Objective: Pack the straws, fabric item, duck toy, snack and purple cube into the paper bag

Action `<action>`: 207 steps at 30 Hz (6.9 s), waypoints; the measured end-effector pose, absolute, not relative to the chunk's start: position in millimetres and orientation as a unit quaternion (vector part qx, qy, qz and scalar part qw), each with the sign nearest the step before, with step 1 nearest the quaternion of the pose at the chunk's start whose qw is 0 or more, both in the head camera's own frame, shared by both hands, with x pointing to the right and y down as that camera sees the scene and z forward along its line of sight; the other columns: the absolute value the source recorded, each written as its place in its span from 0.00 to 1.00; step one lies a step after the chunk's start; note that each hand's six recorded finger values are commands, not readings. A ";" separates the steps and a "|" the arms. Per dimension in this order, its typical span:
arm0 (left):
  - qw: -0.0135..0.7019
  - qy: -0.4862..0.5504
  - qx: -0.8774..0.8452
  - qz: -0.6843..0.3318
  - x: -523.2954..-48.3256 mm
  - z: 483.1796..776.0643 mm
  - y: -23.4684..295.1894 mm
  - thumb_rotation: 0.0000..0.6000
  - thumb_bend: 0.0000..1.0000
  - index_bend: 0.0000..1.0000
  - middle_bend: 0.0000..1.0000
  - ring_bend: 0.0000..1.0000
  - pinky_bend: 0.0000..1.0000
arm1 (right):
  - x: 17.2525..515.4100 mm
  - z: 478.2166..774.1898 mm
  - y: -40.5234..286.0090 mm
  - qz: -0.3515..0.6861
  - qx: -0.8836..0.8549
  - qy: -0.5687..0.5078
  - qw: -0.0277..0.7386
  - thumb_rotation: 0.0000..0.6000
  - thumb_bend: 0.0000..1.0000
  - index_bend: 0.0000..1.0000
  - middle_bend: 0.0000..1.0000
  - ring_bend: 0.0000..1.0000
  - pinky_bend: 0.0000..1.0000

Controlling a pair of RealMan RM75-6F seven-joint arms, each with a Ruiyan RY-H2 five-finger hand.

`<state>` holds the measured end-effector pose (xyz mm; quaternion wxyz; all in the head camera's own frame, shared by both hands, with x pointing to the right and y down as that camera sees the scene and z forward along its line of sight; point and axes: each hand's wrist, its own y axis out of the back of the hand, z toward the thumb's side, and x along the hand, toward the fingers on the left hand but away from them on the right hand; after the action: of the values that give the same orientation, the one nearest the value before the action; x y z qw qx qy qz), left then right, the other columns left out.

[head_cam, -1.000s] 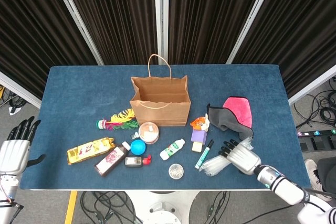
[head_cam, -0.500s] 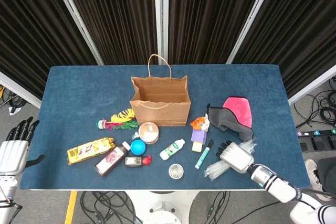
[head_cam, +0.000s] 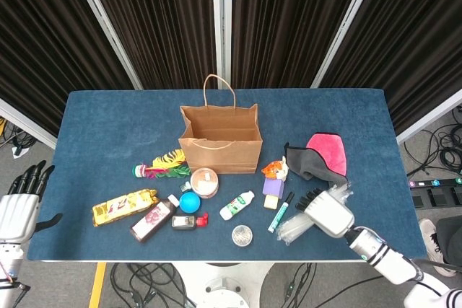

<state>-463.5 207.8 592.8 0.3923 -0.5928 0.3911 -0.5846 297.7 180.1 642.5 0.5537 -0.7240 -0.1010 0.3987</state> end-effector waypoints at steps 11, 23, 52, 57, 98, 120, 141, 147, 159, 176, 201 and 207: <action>0.384 0.385 -0.601 -0.585 -461.1 597.0 206.7 1.00 0.06 0.08 0.03 0.00 0.17 | 237.7 503.7 114.6 0.306 -0.718 -0.261 0.568 1.00 0.20 0.73 0.57 0.46 0.56; 0.382 0.390 -0.599 -0.586 -473.0 599.2 196.9 1.00 0.06 0.08 0.03 0.00 0.17 | 146.2 450.8 18.6 0.194 -0.714 -0.425 0.521 1.00 0.20 0.73 0.57 0.46 0.56; 0.375 0.388 -0.599 -0.592 -484.5 601.6 189.8 1.00 0.06 0.08 0.03 0.00 0.17 | 92.0 554.4 -20.1 0.165 -0.761 -0.607 0.159 1.00 0.24 0.72 0.56 0.46 0.56; 0.376 0.390 -0.597 -0.592 -485.7 599.6 189.7 1.00 0.06 0.08 0.03 0.00 0.17 | 93.7 565.5 -13.7 0.177 -0.765 -0.602 0.146 1.00 0.24 0.72 0.56 0.46 0.56; 0.366 0.385 -0.611 -0.587 -478.9 609.0 190.5 1.00 0.06 0.08 0.03 0.00 0.17 | 194.9 507.9 16.9 0.244 -0.721 -0.526 0.379 1.00 0.00 0.24 0.27 0.13 0.16; 0.362 0.374 -0.620 -0.587 -474.5 614.0 200.8 1.00 0.06 0.08 0.03 0.00 0.17 | 349.0 671.0 88.7 0.570 -0.648 -0.371 0.343 1.00 0.00 0.14 0.13 0.00 0.00; 0.362 0.367 -0.615 -0.596 -484.7 616.9 198.0 1.00 0.06 0.08 0.03 0.00 0.17 | 360.0 731.5 95.6 0.573 -0.635 -0.462 0.234 1.00 0.00 0.00 0.00 0.00 0.00; 0.359 0.356 -0.621 -0.599 -482.8 623.5 200.3 1.00 0.06 0.08 0.03 0.00 0.17 | 371.6 738.9 93.4 0.603 -0.615 -0.456 0.223 1.00 0.00 0.00 0.00 0.00 0.00; 0.363 0.346 -0.620 -0.603 -482.1 627.6 197.5 1.00 0.06 0.08 0.03 0.00 0.17 | 384.5 757.8 90.0 0.619 -0.605 -0.472 0.169 1.00 0.00 0.00 0.00 0.00 0.00; 0.363 0.338 -0.619 -0.609 -481.0 630.9 196.5 1.00 0.06 0.08 0.03 0.00 0.17 | 369.2 781.9 80.7 0.611 -0.631 -0.465 0.110 1.00 0.00 0.00 0.00 0.00 0.00; 0.360 0.342 -0.620 -0.607 -480.4 628.3 198.4 1.00 0.06 0.08 0.03 0.00 0.17 | 342.3 776.3 94.4 0.581 -0.657 -0.462 0.134 1.00 0.22 0.60 0.50 0.46 0.67; 0.360 0.342 -0.622 -0.606 -479.2 628.5 198.6 1.00 0.06 0.08 0.03 0.00 0.17 | 335.5 771.8 96.0 0.576 -0.662 -0.457 0.146 1.00 0.29 0.70 0.58 0.54 0.75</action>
<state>-479.2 198.6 628.5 0.3600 -0.6216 0.3417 -0.6060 335.5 96.0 771.8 0.1459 -0.6619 -0.4574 0.5756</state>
